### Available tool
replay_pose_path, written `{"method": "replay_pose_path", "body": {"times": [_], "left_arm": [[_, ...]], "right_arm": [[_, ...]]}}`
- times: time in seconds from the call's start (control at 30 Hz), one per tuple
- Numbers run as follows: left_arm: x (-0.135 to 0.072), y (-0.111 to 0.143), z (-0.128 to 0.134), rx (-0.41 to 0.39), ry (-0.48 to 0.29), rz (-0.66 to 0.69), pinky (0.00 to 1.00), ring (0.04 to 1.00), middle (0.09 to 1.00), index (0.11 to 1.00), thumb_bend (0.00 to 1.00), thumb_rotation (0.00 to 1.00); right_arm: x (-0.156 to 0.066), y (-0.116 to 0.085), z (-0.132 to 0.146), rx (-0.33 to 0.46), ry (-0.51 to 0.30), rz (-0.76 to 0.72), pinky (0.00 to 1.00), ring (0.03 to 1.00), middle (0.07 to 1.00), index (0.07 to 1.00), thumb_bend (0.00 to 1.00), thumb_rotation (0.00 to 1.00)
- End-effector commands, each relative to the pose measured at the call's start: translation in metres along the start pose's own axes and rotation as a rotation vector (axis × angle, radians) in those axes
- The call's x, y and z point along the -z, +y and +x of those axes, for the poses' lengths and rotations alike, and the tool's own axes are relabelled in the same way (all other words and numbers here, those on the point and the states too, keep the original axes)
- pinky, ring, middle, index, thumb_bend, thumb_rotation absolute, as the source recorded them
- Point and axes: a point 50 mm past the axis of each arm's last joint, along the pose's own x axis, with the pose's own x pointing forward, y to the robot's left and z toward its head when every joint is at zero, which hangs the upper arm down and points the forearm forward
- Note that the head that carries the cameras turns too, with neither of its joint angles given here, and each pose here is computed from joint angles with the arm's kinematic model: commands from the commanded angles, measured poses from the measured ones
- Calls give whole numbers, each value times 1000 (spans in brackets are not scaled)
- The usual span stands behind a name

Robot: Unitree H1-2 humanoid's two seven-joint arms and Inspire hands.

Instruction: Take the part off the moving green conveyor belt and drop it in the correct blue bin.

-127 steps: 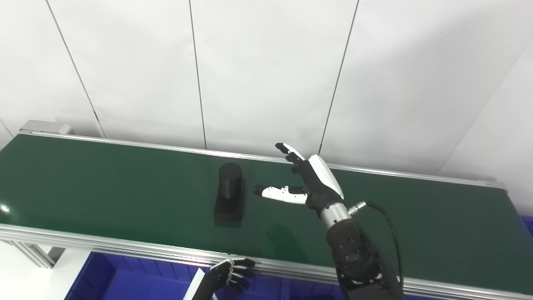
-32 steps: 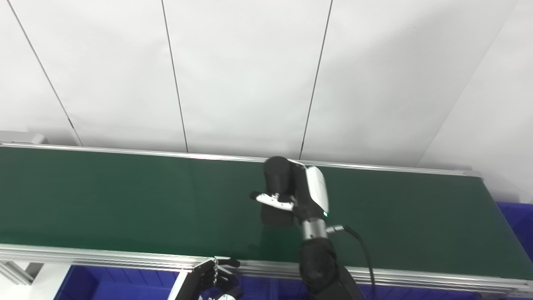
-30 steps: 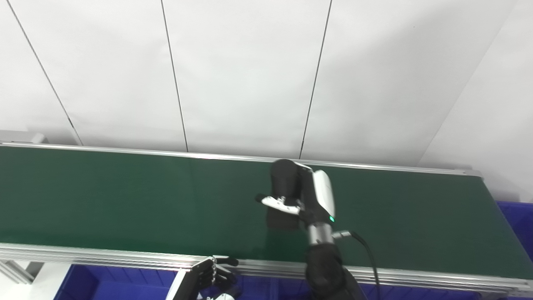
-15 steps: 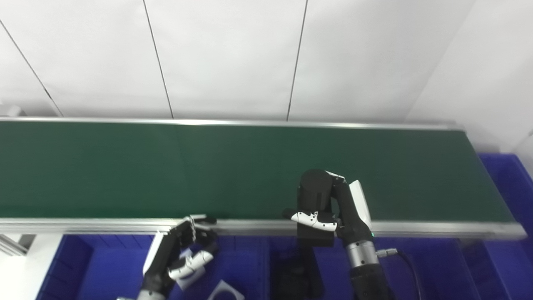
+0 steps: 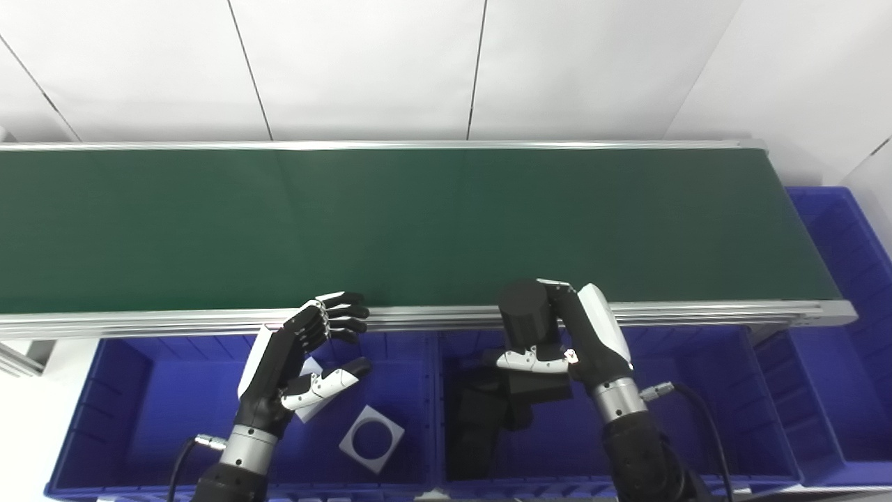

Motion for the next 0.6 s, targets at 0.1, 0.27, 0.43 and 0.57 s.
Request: {"method": "replay_pose_path", "body": {"times": [0.1, 0.27, 0.43, 0.57], "left_arm": [[-16, 2, 3, 9, -89, 3, 560, 630, 686, 724, 736, 320], [-17, 2, 4, 9, -94, 5, 549, 619, 679, 719, 699, 307], [-16, 3, 6, 8, -95, 2, 535, 602, 671, 715, 697, 317], [-16, 3, 6, 10, -94, 8, 534, 597, 668, 715, 693, 317]], "right_arm": [[-10, -8, 5, 11, 0, -163, 317, 454, 558, 462, 487, 0], [-6, -9, 10, -78, 38, -332, 349, 488, 550, 443, 490, 0], [-5, -2, 17, -199, 99, -474, 347, 485, 560, 473, 491, 0], [-6, 1, 18, -217, 116, -549, 493, 599, 558, 468, 510, 0]]}}
